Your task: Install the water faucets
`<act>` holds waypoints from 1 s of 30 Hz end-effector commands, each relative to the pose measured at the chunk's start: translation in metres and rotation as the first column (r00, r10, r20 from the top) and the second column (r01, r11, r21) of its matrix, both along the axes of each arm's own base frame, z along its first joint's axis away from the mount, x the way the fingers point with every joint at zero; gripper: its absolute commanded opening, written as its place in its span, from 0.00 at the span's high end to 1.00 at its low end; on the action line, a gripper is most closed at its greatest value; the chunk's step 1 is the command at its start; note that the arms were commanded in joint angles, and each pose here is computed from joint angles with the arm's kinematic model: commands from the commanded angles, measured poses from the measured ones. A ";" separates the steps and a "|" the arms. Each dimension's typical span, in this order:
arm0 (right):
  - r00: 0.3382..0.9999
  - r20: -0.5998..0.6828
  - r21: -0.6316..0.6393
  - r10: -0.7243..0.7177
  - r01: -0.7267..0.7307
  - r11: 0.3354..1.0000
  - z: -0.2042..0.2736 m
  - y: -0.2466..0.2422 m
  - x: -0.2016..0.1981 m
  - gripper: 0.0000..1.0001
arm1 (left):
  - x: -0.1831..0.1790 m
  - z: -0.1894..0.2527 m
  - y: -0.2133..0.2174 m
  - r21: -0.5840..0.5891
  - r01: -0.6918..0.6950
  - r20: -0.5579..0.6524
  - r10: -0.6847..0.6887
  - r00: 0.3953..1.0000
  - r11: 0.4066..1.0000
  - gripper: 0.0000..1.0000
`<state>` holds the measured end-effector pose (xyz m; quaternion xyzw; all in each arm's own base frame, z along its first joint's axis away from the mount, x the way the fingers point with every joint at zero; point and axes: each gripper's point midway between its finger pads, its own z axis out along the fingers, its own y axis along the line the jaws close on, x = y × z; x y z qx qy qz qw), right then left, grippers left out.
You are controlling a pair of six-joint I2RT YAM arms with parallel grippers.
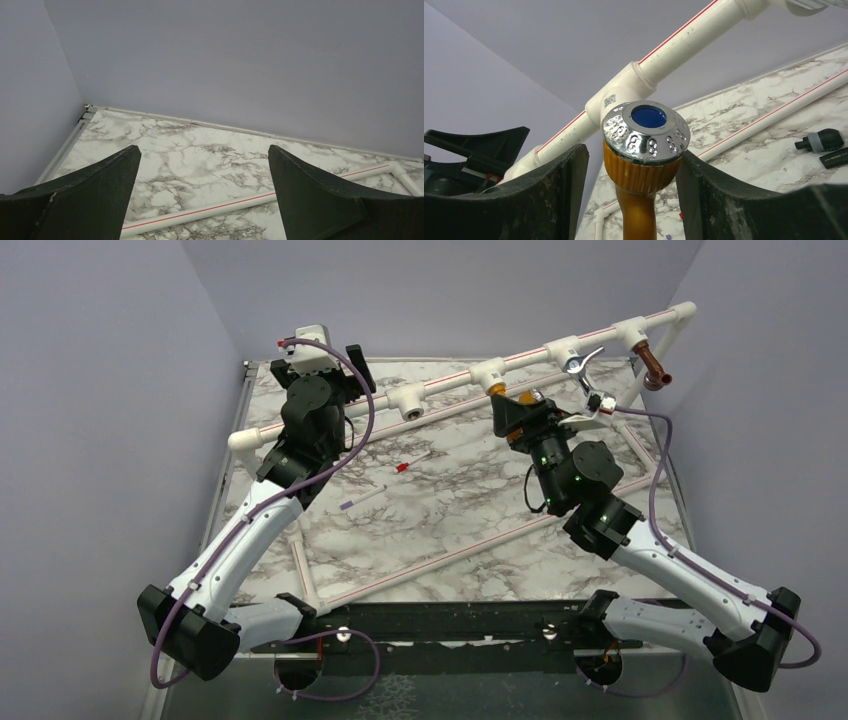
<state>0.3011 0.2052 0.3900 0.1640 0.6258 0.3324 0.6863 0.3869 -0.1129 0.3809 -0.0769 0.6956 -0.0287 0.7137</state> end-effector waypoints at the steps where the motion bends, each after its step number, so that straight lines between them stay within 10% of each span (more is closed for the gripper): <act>1: 1.000 0.007 -0.006 -0.031 0.031 1.000 0.006 -0.003 0.003 0.36 | -0.030 -0.169 -0.011 0.231 0.151 -0.502 -0.016 0.865 0.961 0.01; 8: 1.000 -0.016 0.007 -0.023 0.023 1.000 -0.001 0.003 0.006 0.59 | -0.030 -0.168 -0.010 0.232 0.149 -0.500 -0.013 0.866 0.961 0.01; 14: 0.998 -0.056 0.078 -0.021 0.025 0.997 -0.013 0.002 0.005 0.99 | -0.030 -0.168 -0.010 0.232 0.149 -0.501 -0.013 0.865 0.961 0.01; 30: 0.990 -0.096 0.506 0.104 -0.041 0.862 -0.011 0.009 -0.006 1.00 | -0.030 -0.167 -0.009 0.233 0.146 -0.499 -0.010 0.867 0.961 0.01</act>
